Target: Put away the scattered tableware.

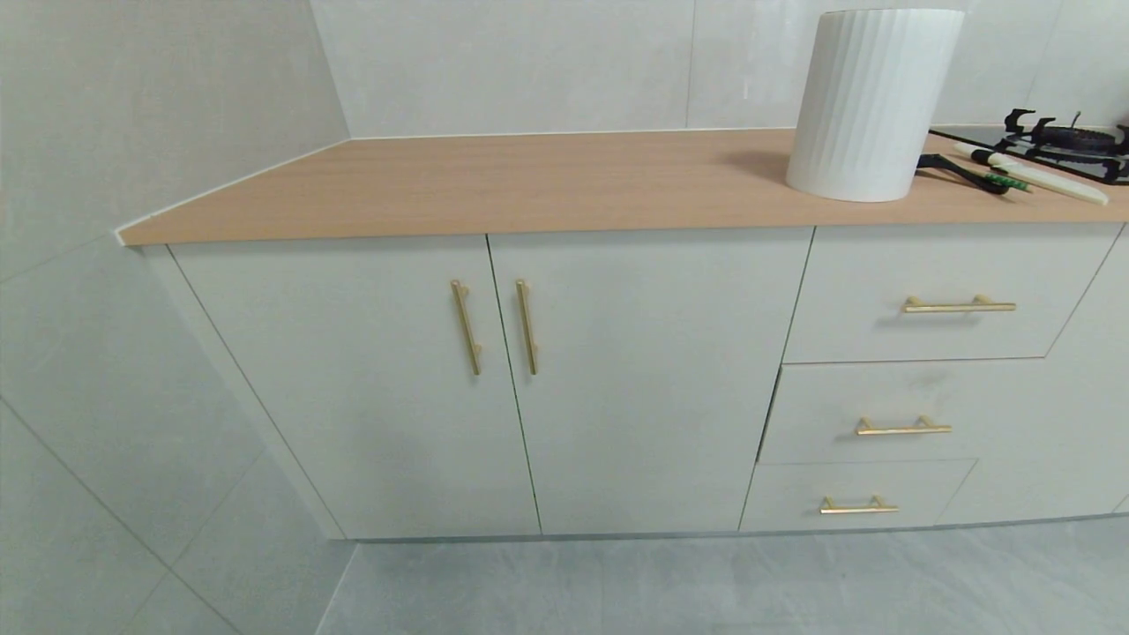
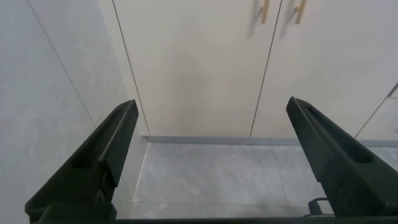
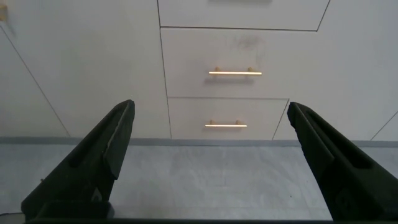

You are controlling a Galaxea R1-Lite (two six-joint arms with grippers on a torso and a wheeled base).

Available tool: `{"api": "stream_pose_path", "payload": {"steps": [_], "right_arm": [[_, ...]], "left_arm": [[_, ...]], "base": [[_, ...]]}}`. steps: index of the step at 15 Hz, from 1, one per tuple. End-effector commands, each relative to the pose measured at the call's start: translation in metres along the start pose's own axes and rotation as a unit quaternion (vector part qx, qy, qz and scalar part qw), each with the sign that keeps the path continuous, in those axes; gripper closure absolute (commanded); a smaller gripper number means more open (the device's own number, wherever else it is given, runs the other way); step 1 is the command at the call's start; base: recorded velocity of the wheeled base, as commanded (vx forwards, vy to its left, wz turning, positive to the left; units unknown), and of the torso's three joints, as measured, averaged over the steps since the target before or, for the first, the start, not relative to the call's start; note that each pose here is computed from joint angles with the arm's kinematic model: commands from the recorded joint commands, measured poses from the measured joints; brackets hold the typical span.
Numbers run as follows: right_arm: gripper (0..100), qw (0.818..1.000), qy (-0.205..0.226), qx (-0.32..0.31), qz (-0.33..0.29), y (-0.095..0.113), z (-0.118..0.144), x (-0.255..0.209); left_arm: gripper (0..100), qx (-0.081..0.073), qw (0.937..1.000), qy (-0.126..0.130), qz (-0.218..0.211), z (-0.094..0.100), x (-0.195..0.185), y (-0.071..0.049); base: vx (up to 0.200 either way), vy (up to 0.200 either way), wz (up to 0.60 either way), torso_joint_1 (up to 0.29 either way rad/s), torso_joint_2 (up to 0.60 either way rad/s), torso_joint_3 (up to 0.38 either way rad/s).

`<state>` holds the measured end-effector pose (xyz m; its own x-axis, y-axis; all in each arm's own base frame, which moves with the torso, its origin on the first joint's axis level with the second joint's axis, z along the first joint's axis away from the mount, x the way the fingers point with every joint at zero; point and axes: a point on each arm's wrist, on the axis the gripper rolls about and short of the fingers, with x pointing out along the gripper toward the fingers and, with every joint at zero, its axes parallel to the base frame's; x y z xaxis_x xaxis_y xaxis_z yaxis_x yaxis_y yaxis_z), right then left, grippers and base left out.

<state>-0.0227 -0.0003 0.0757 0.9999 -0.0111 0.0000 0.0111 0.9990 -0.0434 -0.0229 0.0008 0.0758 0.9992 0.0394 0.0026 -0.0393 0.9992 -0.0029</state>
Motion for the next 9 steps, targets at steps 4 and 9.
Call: {"api": "stream_pose_path", "payload": {"steps": [4, 9], "right_arm": [[0, 1.0, 0.001, 0.0, 0.0, 0.0, -0.0002, 0.0], [0, 1.0, 0.001, 0.0, 0.0, 0.0, -0.0002, 0.0]], "left_arm": [[0, 0.0, 1.0, 0.001, 0.0, -0.0001, 0.0001, 0.0], [0, -0.001, 1.0, 0.001, 0.0, -0.0001, 0.0001, 0.0]], "base": [[0.0, -0.2, 0.0, 0.005, 0.0, 0.004], [0.0, -0.16, 0.0, 0.003, 0.0, 0.003]]}}
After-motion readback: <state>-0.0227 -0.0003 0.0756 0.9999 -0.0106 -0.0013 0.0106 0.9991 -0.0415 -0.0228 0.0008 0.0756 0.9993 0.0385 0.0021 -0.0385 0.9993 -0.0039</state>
